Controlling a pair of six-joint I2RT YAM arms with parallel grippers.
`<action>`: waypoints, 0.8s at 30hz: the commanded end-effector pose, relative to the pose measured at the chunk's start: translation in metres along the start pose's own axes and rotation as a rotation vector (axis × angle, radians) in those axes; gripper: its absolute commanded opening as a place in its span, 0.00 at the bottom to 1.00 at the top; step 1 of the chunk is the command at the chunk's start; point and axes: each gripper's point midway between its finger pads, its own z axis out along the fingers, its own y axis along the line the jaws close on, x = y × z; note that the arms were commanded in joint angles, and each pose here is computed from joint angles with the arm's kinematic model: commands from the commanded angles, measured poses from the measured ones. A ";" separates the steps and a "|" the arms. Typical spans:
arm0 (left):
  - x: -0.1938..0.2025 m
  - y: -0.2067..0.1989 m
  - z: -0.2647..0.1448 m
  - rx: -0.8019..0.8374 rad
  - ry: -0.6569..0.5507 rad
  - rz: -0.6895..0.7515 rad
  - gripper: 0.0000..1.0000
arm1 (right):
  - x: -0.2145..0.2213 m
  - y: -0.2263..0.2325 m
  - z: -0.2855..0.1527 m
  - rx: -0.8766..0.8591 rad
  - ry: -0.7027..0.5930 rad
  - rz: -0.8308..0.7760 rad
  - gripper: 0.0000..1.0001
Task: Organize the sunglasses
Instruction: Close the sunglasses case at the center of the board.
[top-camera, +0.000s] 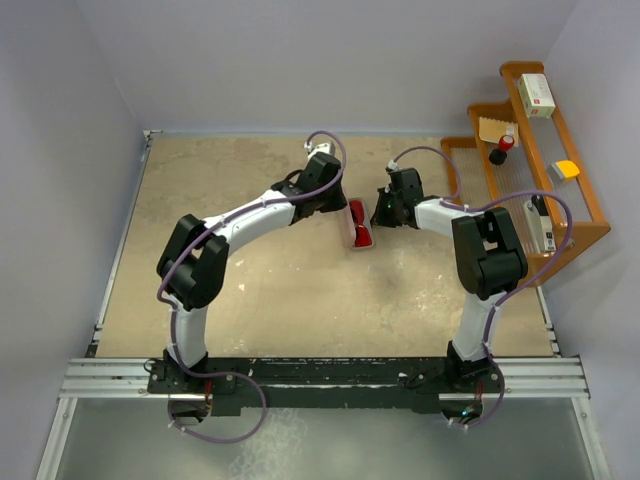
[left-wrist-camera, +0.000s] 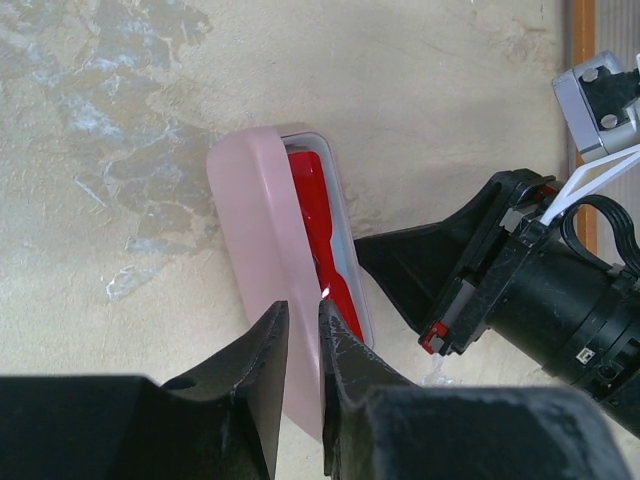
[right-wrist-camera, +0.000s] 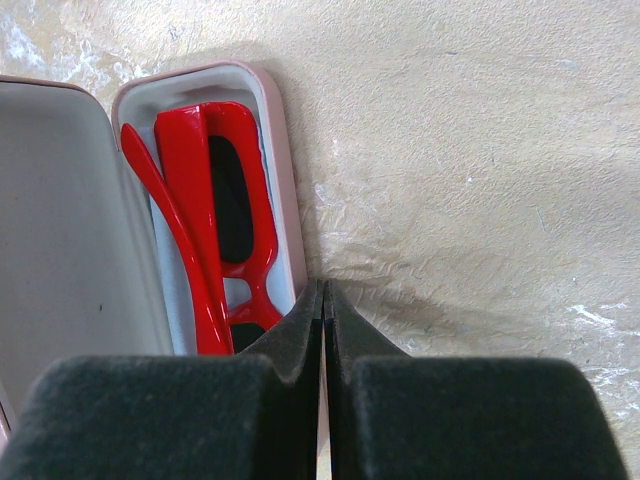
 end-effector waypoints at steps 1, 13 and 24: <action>-0.009 -0.013 -0.003 0.054 -0.031 -0.027 0.15 | 0.020 -0.001 0.001 -0.011 0.065 -0.013 0.00; 0.006 -0.006 0.008 0.043 0.005 -0.030 0.15 | 0.021 -0.001 0.002 -0.011 0.066 -0.013 0.00; 0.019 -0.002 0.020 0.035 0.037 -0.027 0.14 | 0.020 -0.001 0.003 -0.012 0.067 -0.013 0.00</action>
